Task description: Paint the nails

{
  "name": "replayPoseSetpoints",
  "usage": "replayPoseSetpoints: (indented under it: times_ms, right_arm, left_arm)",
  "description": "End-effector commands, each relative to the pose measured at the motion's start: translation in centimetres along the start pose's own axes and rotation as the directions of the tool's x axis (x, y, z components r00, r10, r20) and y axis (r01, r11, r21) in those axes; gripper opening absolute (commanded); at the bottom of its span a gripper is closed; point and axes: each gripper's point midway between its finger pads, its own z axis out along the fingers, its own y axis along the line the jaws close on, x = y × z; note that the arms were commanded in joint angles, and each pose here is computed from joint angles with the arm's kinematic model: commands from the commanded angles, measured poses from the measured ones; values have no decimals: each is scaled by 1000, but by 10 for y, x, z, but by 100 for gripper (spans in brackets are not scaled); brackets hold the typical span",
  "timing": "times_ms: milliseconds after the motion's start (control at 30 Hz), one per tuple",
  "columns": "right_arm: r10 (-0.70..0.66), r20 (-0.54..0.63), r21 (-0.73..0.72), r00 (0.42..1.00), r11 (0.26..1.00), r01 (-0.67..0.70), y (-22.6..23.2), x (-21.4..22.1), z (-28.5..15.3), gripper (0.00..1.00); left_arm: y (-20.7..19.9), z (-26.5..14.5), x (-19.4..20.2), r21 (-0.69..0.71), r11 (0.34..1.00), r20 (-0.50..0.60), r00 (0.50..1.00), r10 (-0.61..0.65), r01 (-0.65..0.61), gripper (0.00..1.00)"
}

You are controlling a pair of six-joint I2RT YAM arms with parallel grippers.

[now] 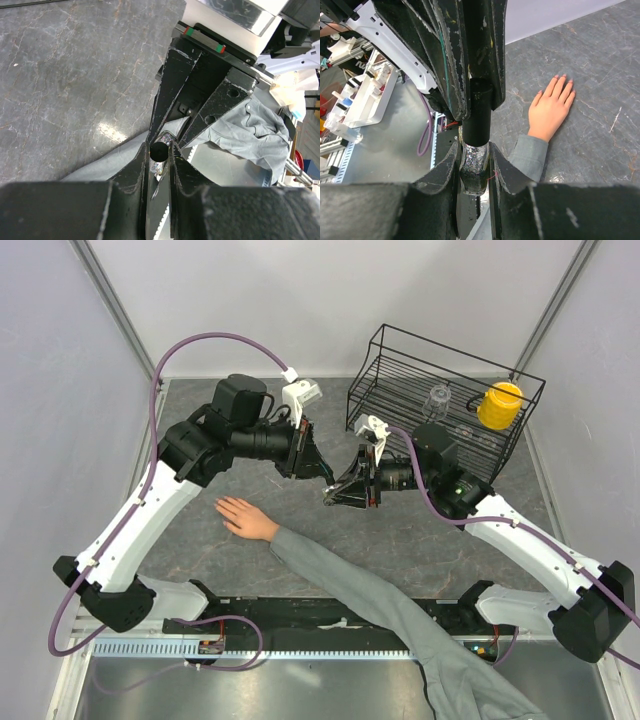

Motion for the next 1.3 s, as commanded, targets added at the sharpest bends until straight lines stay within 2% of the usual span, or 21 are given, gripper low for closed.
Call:
replayPoseSetpoints:
  times_ms: [0,433,467,533,700,1100,1267]
  right_arm:
    - [-83,39,9,996,997,83,9,-19,-3,0]
    - [-106,81,133,991,987,95,-6,-29,-5,0]
    - [-111,86,175,990,980,95,-11,-32,-5,0]
    - [-116,40,203,992,973,106,-14,-22,-1,0]
    - [-122,41,234,992,966,109,-17,-21,1,0]
    - [-139,56,337,989,935,113,-30,-25,-8,0]
    - [-137,46,333,989,936,115,-31,-20,-8,0]
  left_arm:
    - [-3,-9,-18,-35,999,60,998,-7,9,2]
    - [0,-12,-22,-87,986,88,987,-132,139,2]
    - [2,-13,-21,-98,984,88,986,-139,147,2]
    - [6,-14,-22,-126,979,93,985,-146,157,2]
    - [12,-14,-20,-162,970,89,982,-169,182,2]
    - [14,-26,-27,-211,953,143,971,-192,220,2]
    - [11,-29,-28,-200,965,146,979,-142,169,2]
